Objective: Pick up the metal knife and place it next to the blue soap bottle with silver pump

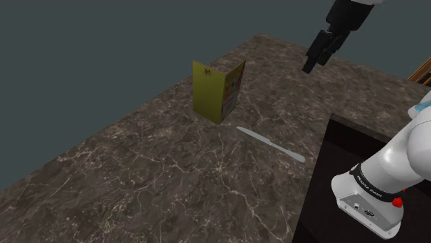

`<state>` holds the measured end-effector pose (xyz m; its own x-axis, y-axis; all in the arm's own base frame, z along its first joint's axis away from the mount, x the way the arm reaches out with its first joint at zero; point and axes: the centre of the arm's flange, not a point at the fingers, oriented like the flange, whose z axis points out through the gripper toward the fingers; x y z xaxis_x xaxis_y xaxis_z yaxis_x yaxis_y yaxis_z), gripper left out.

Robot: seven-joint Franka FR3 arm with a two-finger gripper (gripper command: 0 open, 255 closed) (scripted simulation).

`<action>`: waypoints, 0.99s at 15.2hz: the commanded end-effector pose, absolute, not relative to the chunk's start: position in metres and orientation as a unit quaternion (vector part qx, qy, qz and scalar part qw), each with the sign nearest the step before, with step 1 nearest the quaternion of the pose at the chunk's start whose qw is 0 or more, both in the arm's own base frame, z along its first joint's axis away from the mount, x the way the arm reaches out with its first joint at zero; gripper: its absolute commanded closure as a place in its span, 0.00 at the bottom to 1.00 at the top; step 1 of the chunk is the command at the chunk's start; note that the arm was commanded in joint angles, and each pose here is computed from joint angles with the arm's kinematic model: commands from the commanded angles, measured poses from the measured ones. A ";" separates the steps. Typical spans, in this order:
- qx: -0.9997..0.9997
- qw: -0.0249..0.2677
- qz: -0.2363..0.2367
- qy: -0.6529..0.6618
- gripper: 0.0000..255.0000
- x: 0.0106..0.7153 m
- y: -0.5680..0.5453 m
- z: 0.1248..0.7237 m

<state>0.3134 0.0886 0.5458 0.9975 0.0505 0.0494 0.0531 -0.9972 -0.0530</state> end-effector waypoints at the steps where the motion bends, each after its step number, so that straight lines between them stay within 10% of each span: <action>1: -0.998 0.024 -0.021 -0.046 0.00 0.312 0.107 0.524; 15: -0.983 0.001 0.002 -0.183 0.00 0.294 0.229 0.381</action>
